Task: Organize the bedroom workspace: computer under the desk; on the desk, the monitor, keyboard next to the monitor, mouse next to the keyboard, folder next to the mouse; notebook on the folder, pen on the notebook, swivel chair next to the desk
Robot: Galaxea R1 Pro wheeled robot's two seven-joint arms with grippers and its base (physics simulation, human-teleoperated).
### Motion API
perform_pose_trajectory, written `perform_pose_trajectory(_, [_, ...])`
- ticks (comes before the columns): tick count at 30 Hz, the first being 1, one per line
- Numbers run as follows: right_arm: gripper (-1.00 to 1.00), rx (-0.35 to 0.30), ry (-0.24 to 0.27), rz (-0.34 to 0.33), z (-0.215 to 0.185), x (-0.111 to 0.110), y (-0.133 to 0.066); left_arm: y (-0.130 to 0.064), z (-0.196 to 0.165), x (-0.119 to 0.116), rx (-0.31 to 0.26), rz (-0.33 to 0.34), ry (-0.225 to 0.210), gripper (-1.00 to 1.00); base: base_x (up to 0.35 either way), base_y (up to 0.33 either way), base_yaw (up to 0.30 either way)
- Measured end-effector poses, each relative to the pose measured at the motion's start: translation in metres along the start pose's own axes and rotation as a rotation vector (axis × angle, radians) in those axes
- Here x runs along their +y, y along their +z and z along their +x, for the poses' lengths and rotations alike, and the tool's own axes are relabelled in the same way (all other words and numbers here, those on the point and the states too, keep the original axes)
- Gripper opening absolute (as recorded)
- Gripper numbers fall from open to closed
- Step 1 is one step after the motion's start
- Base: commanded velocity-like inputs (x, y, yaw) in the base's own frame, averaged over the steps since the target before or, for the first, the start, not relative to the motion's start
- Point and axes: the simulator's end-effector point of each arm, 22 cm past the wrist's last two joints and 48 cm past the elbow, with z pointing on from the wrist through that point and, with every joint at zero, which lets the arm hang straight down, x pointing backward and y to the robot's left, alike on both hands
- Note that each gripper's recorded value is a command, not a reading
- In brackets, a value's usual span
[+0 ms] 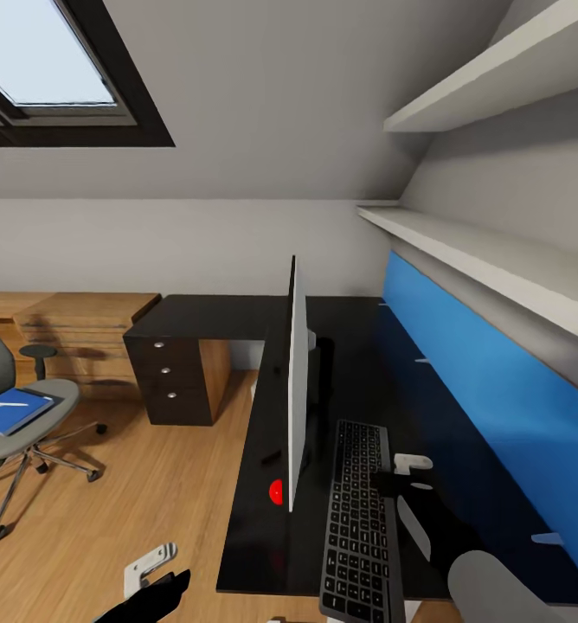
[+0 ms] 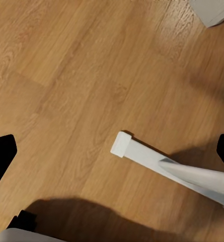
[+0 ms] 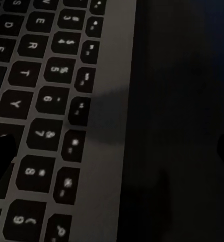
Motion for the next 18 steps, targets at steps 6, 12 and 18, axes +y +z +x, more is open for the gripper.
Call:
perform_pose_trajectory(6, [1.0,0.0,0.0,0.0,0.0001,0.0,0.0,0.0,-0.0002,0.0005,0.0,-0.001,-0.001,1.0,0.0,0.0,0.0])
perform_pose_trajectory(12, [1.0,0.0,0.001,0.0,0.0002,-0.0002,0.0,0.0,-0.0003,0.0006,0.0,-0.001,-0.001,1.0,0.0,0.0,0.0])
perform_pose_trajectory(18, [1.0,0.0,0.001,0.0,0.0001,-0.0002,0.0,0.0,-0.0003,0.0006,0.0,-0.001,-0.001,1.0,0.0,0.0,0.0])
